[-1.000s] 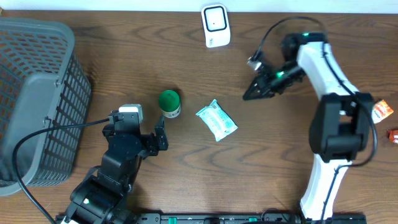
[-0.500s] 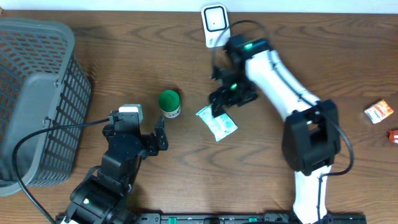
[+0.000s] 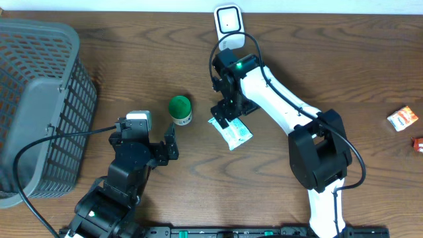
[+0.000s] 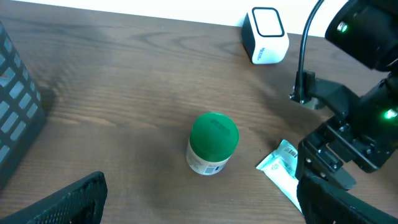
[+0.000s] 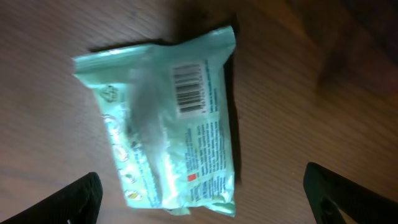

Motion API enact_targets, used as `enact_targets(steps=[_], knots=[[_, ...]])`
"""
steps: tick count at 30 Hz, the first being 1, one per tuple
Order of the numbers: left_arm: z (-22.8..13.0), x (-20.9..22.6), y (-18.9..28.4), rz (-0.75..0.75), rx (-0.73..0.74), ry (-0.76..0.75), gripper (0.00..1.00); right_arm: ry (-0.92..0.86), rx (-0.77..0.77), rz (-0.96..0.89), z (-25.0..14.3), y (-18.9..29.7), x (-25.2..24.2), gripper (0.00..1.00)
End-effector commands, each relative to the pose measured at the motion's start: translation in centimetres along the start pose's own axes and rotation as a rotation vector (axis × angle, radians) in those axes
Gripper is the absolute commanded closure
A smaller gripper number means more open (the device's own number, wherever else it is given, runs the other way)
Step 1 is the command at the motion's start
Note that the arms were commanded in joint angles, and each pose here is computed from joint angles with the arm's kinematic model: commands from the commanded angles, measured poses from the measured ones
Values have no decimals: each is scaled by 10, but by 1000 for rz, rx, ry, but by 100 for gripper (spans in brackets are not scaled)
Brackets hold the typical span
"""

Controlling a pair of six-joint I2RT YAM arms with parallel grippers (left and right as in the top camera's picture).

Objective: Scan the item barcode
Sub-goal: 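Lift the wipes pack and carry it toward the scanner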

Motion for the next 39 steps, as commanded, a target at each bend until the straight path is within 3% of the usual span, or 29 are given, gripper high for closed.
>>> enact_targets(steps=[1,10,20,22,27,31,35,39], knots=[[2,1,0,13,-12,-9,2,1,35,-29,-8,-11,8,1],[2,1,0,13,-12,-9,2,56,41,-42,-11,-18,36,1],[2,1,0,13,-12,-9,2,2,1,-127,-12,-36,41,1],[2,1,0,13,-12,-9,2,-23,-4,-169,-13,-39,38,8],[2,1,0,13,-12,-9,2,-68,-31,-258,-12,-40,30,38],[2,1,0,13,-12,-9,2,-77,-41,-260,-10,-40,26,54],[2,1,0,13,-12,-9,2,-108,-34,-261,-10,-39,14,63],[2,1,0,13,-12,-9,2,-169,-8,-263,-13,-38,-8,65]])
Point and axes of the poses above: each gripper's point midway between its finger pads, its own y axis back along the fingers, its own x axis along the line the jaws close on, z = x × y, the point moved 9 cm from there along y, back along the fingers, and after that the axes turned 2 degrees about y, right-handed, at the moved point
